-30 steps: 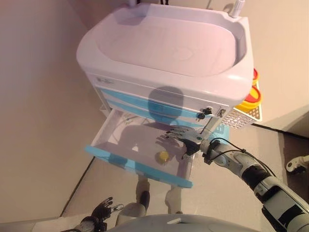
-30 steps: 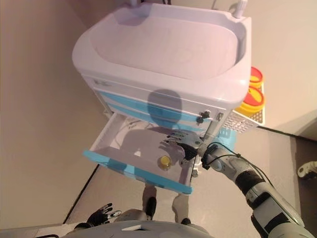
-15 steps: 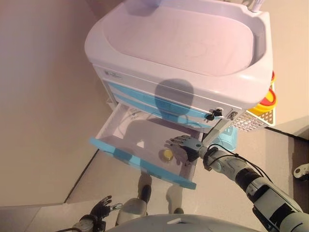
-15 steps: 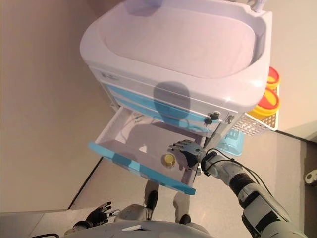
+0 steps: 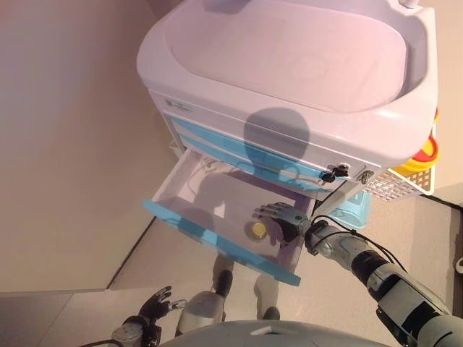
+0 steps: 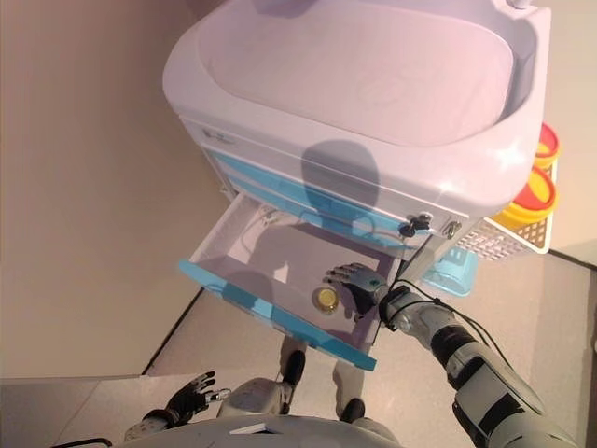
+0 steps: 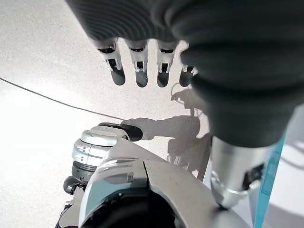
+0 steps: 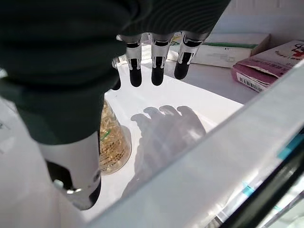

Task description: Open the drawer and pick up the medicine

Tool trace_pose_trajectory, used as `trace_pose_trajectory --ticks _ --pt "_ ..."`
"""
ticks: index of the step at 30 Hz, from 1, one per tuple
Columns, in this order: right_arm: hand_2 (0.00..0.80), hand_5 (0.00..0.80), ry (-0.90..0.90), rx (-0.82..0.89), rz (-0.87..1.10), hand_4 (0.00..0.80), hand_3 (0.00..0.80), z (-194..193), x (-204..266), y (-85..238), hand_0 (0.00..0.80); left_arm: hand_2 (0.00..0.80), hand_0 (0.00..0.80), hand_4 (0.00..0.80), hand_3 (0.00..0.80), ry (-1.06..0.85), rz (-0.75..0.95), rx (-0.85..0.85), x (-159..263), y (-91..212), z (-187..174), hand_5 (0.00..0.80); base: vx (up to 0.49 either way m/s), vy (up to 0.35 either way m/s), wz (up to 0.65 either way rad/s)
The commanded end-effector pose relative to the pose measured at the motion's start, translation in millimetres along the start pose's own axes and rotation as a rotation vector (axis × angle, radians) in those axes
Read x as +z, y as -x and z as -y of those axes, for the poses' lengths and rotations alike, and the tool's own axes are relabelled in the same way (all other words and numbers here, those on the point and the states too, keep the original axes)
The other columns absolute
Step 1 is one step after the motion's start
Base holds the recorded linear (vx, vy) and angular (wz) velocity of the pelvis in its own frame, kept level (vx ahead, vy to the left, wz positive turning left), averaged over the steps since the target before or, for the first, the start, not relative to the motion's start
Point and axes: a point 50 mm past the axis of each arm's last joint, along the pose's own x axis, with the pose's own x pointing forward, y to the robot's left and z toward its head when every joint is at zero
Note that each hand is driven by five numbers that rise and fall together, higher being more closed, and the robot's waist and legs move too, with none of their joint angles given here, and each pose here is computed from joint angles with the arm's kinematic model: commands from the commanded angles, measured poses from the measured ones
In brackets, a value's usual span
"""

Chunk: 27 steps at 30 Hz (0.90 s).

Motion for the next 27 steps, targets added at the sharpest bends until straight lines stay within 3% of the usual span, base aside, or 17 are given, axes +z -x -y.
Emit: trace_pose_trajectory --ticks 1,27 --pt "0.0 0.0 0.004 -0.112 0.049 0.0 0.0 27.0 9.0 -13.5 0.0 0.0 0.0 0.0 0.0 -0.082 0.016 -0.061 5.5 -3.2 7.6 0.0 0.005 0.04 0.03" --pt "0.0 0.0 0.039 -0.104 0.121 0.0 0.0 27.1 20.4 -19.2 0.0 0.0 0.0 0.0 0.0 -0.105 0.033 -0.084 5.9 -2.7 11.3 0.0 0.015 0.01 0.03"
